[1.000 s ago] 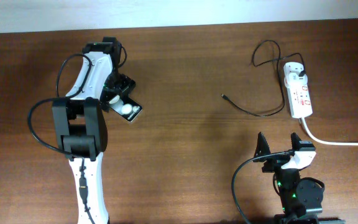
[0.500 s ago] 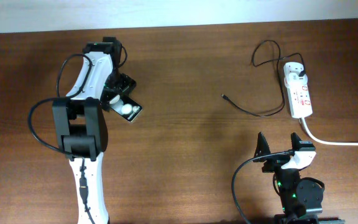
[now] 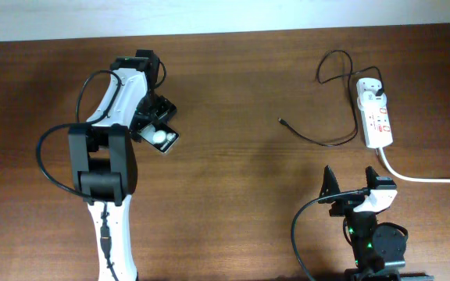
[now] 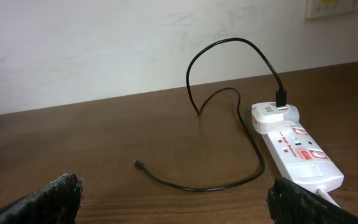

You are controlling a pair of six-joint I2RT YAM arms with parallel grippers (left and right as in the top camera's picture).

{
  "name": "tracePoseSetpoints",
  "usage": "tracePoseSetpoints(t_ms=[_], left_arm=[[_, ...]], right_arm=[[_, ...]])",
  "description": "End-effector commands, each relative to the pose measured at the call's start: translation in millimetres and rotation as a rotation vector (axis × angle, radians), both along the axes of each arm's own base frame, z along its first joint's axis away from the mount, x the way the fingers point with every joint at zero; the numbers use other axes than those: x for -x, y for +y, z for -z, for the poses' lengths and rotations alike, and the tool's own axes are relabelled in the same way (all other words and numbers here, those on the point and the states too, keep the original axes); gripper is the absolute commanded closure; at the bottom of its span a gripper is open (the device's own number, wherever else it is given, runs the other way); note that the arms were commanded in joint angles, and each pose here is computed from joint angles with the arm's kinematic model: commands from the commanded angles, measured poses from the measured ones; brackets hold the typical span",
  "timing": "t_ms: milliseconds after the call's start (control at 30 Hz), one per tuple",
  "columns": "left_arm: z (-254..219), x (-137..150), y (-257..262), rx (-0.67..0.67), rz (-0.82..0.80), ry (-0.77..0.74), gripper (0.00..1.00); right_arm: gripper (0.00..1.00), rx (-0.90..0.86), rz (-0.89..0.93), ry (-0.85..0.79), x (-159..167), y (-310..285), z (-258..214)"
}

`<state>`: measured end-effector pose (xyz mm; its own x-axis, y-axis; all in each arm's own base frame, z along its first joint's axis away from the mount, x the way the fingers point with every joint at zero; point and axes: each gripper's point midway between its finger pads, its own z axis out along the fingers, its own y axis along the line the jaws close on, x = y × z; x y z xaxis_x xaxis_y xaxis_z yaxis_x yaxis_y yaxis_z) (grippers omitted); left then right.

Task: Plug charger to phone and switch on socket
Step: 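Lower the left gripper and close it on the phone's sides, then lift the phone with the left gripper and tilt it upright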

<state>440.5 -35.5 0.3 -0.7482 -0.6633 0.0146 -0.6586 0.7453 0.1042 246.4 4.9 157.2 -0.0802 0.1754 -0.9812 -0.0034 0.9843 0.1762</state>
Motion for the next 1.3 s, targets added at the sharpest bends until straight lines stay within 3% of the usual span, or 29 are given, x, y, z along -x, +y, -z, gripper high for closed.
tracePoseSetpoints(t_ms=[0,367,533,633,867,967,1133,1267], left_arm=[[63,36,8,-0.02,0.01,0.177,0.01],[74,25,6,0.032,0.023,0.123,0.01],[88,46,17,0.018,-0.012,0.179,0.02],[93,52,25,0.019,-0.031,0.189,0.15],[96,46,35,0.004,-0.046,0.161,0.17],[96,45,35,0.004,-0.045,0.159,0.32],[96,44,34,0.008,-0.045,0.155,0.34],[85,31,33,0.027,0.045,0.129,0.37]], right_arm=[[0.02,0.01,0.002,0.003,0,-1,2],[0.01,0.009,0.002,0.002,0,-1,2],[0.01,0.009,0.002,0.003,0,-1,2],[0.01,0.009,0.002,0.003,0,-1,2],[0.01,0.009,0.002,0.002,0,-1,2],[0.01,0.009,0.002,0.002,0,-1,2],[0.01,0.009,0.002,0.003,0,-1,2],[0.01,0.009,0.002,0.003,0,-1,2]])
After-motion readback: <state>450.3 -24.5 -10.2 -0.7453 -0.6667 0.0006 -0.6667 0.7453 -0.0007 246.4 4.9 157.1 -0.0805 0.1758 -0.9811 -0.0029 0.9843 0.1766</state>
